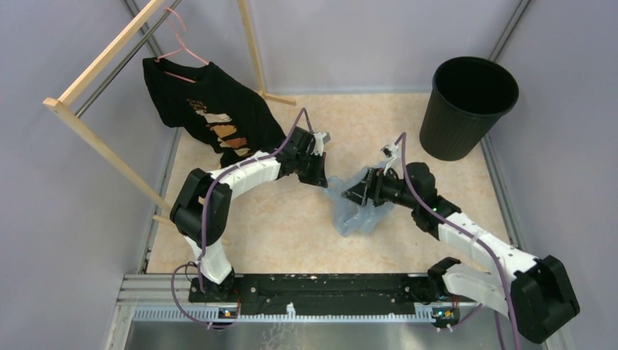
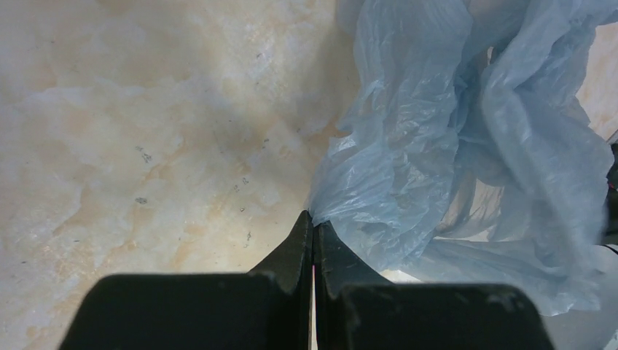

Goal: Put the trash bags into the trash bin

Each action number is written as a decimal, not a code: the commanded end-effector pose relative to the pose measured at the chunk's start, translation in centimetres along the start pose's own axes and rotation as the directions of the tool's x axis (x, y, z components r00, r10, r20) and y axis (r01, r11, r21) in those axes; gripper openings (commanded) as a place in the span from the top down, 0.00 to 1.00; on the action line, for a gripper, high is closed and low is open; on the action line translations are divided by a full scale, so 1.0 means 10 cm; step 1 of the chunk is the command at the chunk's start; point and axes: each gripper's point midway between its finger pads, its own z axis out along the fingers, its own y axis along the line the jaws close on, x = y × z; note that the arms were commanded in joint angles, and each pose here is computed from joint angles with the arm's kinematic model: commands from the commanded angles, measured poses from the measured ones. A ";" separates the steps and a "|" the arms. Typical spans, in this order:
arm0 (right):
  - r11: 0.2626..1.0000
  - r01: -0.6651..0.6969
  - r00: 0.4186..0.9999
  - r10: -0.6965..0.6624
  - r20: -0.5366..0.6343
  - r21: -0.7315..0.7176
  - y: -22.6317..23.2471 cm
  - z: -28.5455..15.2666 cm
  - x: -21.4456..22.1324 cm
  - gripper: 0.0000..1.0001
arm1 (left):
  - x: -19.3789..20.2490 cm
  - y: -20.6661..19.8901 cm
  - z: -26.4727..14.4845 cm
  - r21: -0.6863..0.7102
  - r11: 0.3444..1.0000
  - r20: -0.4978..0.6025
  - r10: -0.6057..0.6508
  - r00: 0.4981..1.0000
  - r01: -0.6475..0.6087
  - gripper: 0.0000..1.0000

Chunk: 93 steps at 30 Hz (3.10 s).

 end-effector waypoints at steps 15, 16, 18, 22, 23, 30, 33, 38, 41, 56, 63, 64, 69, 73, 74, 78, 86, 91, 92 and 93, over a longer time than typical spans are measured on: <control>0.912 -0.095 0.963 -0.017 0.268 0.400 -0.70 -0.79 -0.86 0.35 | -0.15 -0.09 -0.06 0.011 1.000 0.032 0.023 0.999 -0.024 1.00; 0.905 -0.135 0.956 0.011 0.294 0.403 -0.81 -0.85 -0.88 0.41 | -0.16 -0.09 -0.06 0.010 1.000 0.036 0.024 0.999 -0.024 1.00; 0.889 -0.215 0.937 0.071 0.342 0.405 -1.03 -0.97 -0.86 0.47 | -0.16 -0.08 -0.06 0.009 1.000 0.035 0.025 0.999 -0.025 1.00; 0.843 -0.345 0.893 0.159 0.422 0.412 -1.43 -1.16 -0.75 0.48 | -0.16 -0.09 -0.07 0.011 1.000 0.036 0.028 0.999 -0.028 1.00; 0.848 -0.358 0.888 0.179 0.424 0.391 -1.48 -1.14 -0.70 0.48 | -0.17 -0.09 -0.07 0.011 1.000 0.036 0.027 0.999 -0.028 1.00; 0.915 -0.324 0.902 0.221 0.372 0.241 -1.49 -0.88 -0.51 0.41 | -0.15 -0.14 -0.05 0.039 0.999 0.028 0.018 0.999 -0.019 1.00; 0.930 -0.312 0.909 0.232 0.346 0.196 -1.49 -0.81 -0.47 0.42 | -0.15 -0.13 -0.05 0.037 0.999 0.028 0.017 0.999 -0.018 1.00; 0.946 -0.292 0.908 0.228 0.352 0.141 -1.46 -0.75 -0.48 0.46 | -0.15 -0.15 -0.05 0.047 0.999 0.028 0.013 1.000 -0.015 1.00; 0.947 -0.298 0.908 0.242 0.344 0.121 -1.47 -0.72 -0.47 0.47 | -0.14 -0.16 -0.05 0.053 0.998 0.024 0.012 1.000 -0.013 1.00; 0.940 -0.330 0.902 0.286 0.323 0.087 -1.55 -0.60 -0.39 0.61 | -0.14 -0.17 -0.04 0.061 0.998 0.020 0.007 1.000 -0.009 1.00; 0.943 -0.306 0.915 0.252 0.313 0.133 -1.49 -0.65 -0.38 0.81 | -0.15 -0.17 -0.05 0.057 0.998 0.023 0.007 1.000 -0.008 1.00; 0.943 -0.298 0.918 0.241 0.314 0.148 -1.47 -0.66 -0.40 0.82 | -0.15 -0.17 -0.05 0.057 0.998 0.024 0.008 1.000 -0.009 1.00; 0.934 -0.260 0.938 0.184 0.294 0.247 -1.40 -0.78 -0.39 0.81 | -0.18 -0.17 -0.08 0.049 0.999 0.039 0.011 0.999 -0.013 1.00; 0.925 -0.232 0.949 0.147 0.280 0.302 -1.35 -0.87 -0.39 0.80 | -0.21 -0.16 -0.12 0.042 0.999 0.053 0.011 0.999 -0.014 1.00; 0.925 -0.224 0.952 0.141 0.272 0.307 -1.34 -0.88 -0.39 0.79 | -0.22 -0.16 -0.13 0.044 0.999 0.058 0.013 0.998 -0.015 1.00; 0.930 -0.207 0.955 0.126 0.267 0.303 -1.29 -0.89 -0.42 0.67 | -0.23 -0.17 -0.14 0.047 0.999 0.063 0.009 0.998 -0.012 1.00; 0.926 -0.237 0.948 0.154 0.277 0.294 -1.38 -0.83 -0.35 0.44 | -0.18 -0.21 -0.11 0.081 0.997 0.046 -0.008 0.999 0.004 1.00; 0.912 -0.283 0.937 0.198 0.287 0.296 -1.42 -0.82 -0.26 0.42 | -0.19 -0.25 -0.13 0.099 0.995 0.049 -0.012 0.999 0.007 1.00; 0.914 -0.289 0.934 0.203 0.296 0.286 -1.42 -0.82 -0.26 0.42 | -0.18 -0.26 -0.13 0.102 0.995 0.048 -0.013 0.999 0.008 1.00; 0.916 -0.293 0.931 0.208 0.300 0.275 -1.41 -0.81 -0.25 0.43 | -0.19 -0.27 -0.14 0.104 0.995 0.049 -0.013 0.999 0.007 1.00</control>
